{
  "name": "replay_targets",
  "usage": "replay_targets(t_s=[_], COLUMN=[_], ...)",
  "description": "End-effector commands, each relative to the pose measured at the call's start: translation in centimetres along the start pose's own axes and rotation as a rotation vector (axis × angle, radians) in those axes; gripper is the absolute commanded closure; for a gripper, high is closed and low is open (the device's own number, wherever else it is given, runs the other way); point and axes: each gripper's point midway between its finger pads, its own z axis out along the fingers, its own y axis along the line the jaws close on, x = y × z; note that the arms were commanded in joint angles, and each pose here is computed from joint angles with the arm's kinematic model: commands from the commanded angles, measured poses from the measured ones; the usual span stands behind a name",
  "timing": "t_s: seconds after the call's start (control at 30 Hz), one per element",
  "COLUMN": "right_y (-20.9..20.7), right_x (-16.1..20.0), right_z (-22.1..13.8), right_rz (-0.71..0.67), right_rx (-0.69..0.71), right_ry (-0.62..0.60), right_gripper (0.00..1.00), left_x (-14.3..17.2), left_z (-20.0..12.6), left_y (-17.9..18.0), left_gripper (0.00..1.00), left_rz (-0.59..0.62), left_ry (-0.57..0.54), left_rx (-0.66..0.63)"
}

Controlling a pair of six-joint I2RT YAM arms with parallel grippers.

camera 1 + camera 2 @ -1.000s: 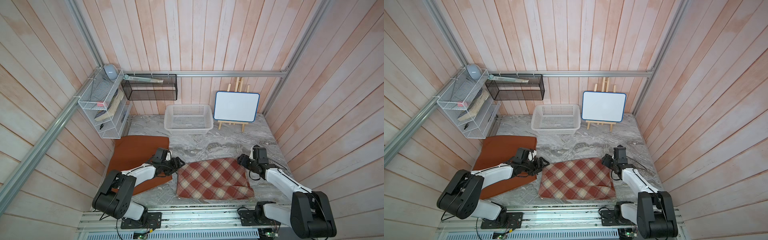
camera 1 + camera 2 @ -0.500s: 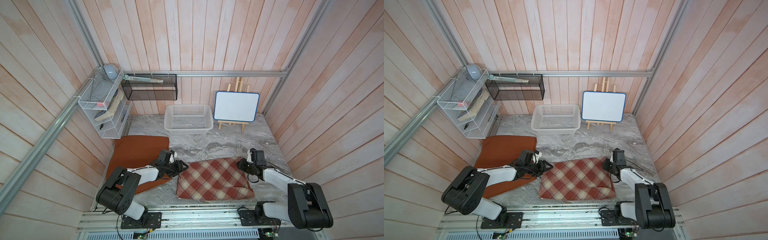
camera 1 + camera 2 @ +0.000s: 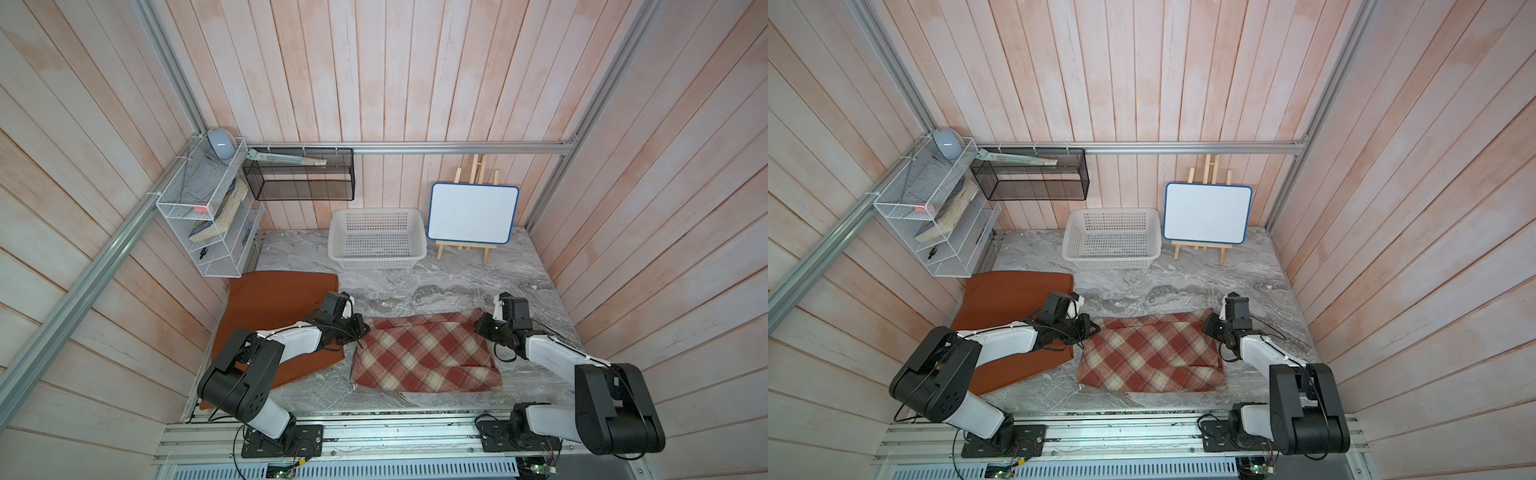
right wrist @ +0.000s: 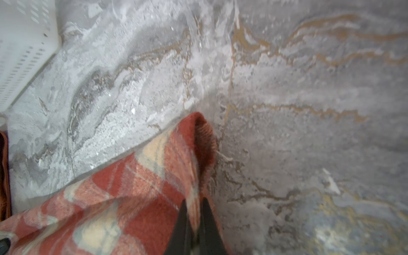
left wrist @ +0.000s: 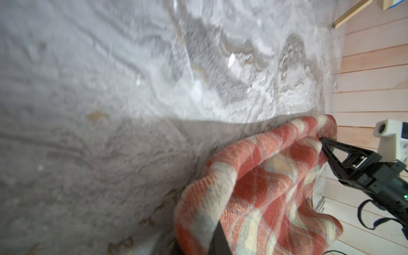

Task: Roll up the skirts
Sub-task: Move the skirt to the center of the board.

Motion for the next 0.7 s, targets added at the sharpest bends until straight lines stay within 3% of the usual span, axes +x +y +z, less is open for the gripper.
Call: replay_targets(t_s=[0.0,0.17,0.3,0.33,0.4,0.43,0.47,0.53,0.67], right_y=[2.4,3.3,3.2,3.0,2.7,2.4,2.4,2.3,2.2], right_x=[-4.8,-7.4,-8.1,-8.2,-8.3,-8.5,-8.6,-9.2,-11.1], right_z=[-0.4,0.9,3.9,4.4,5.0,4.9,4.6,3.8,0.8], right_rz=[-0.025,-0.025,-0.029,-0.026,-0.027,-0.026,-0.032,-0.042,-0.073], right_rx=[-0.052,-0.079,-0.082,-0.077,-0.062,-0.048,-0.039,-0.013,0.058], right_ry=[-0.138,-0.206,-0.141,-0.134,-0.126,-0.135,-0.149,-0.169,-0.252], right_gripper=[1.00,1.00,1.00,1.00,0.85,0.83,0.76,0.66,0.56], left_x=[-3.9,-6.2,-6.7,-6.9,-7.5,-7.7,-8.0,-8.5,-9.6], left_z=[-0.5,0.2,1.6,1.7,1.3,1.1,0.8,-0.3,-3.3], left_y=[-0.6,-0.7,1.0,1.3,2.0,1.9,2.2,2.1,1.1], left_gripper=[1.00,1.00,0.99,0.94,0.78,0.71,0.59,0.23,0.00], left_rz=[0.077,0.079,0.059,0.058,0.056,0.068,0.072,0.089,0.123], left_ry=[-0.116,-0.152,-0.147,-0.156,-0.186,-0.197,-0.208,-0.245,-0.327], left_rx=[-0.023,-0.015,-0.024,-0.026,-0.039,-0.040,-0.062,-0.085,-0.121])
